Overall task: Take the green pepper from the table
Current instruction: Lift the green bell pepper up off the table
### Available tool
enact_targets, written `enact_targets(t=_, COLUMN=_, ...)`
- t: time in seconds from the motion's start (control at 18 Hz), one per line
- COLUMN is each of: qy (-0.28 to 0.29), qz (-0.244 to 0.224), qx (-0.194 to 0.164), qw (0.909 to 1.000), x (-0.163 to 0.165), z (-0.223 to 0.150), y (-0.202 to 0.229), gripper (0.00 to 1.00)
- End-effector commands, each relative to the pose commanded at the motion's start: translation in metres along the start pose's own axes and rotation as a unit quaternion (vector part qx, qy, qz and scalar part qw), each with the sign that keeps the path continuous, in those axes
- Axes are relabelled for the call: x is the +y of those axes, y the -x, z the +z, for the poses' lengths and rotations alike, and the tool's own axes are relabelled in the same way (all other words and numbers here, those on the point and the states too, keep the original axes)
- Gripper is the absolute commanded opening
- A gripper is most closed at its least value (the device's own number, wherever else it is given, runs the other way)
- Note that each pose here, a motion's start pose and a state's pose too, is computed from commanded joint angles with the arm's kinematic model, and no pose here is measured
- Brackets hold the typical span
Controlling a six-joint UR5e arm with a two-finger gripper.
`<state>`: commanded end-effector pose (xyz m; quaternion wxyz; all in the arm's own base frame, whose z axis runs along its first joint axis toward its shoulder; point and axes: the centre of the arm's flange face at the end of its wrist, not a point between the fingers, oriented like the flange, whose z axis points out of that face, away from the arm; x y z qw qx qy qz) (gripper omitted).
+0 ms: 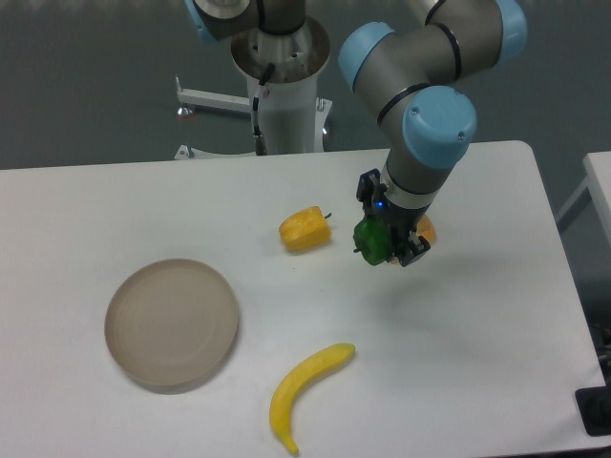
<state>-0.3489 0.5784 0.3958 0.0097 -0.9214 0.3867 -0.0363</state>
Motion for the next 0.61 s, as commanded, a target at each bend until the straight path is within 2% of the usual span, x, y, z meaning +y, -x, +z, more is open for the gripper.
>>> enact_targets(t=0.61, qy=0.000, qz=0.003, qx=-0.009, qw=1.0000, x=0.0040, z=0.0000, y=0.0043, gripper=0.08)
